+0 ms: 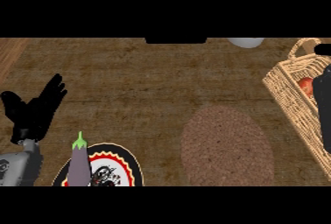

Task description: Pick the squash from the placemat and place it in the basket

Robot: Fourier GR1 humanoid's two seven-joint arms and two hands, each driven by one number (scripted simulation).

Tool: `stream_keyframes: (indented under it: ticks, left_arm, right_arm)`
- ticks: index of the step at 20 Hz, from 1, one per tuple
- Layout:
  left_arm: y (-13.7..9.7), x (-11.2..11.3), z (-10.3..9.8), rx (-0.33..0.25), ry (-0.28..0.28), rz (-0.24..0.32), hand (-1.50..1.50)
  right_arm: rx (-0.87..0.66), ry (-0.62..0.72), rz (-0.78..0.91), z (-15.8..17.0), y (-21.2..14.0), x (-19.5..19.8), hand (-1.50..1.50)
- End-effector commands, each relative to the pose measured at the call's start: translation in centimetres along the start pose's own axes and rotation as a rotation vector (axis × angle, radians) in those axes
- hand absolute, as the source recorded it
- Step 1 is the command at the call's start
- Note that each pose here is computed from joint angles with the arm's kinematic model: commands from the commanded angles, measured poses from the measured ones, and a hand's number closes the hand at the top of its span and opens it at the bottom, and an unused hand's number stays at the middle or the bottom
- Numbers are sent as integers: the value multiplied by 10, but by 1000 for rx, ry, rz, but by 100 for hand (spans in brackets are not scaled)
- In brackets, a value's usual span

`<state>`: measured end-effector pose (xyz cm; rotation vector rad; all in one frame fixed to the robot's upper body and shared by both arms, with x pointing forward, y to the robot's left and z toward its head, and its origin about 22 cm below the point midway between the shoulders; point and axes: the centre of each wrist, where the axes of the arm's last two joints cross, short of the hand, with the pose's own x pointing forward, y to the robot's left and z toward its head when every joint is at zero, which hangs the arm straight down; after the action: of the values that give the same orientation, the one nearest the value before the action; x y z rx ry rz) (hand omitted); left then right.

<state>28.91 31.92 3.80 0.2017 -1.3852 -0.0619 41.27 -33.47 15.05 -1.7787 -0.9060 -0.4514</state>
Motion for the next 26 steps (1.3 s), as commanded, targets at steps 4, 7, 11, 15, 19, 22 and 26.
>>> stream_keyframes:
  ticks: [4, 7, 11, 15, 19, 22, 26]
  left_arm:
    - [5, 3, -2, 8, -9, -17, 0]
    - [8, 0, 0, -11, 26, 5, 0]
    - [-2, 6, -7, 26, 7, -26, 0]
    - [13, -3, 8, 20, 36, -2, 0]
    - [8, -4, 2, 36, 14, -4, 0]
    - [16, -12, 7, 43, 33, -7, 0]
    - [26, -25, 19, 51, 37, 7, 0]
  right_arm:
    - [-13, 46, -110, 1, -24, 1, -150]
    - [-108, 105, -192, -13, -34, -16, -150]
    - [-210, 187, -385, -24, -64, -1, -150]
    - [-274, 266, -471, -30, -92, -39, -150]
    - [-221, 280, -464, -6, -133, -72, -150]
    - [-148, 283, -463, 21, -158, -107, -150]
    - [-78, 280, -438, 40, -202, -146, -150]
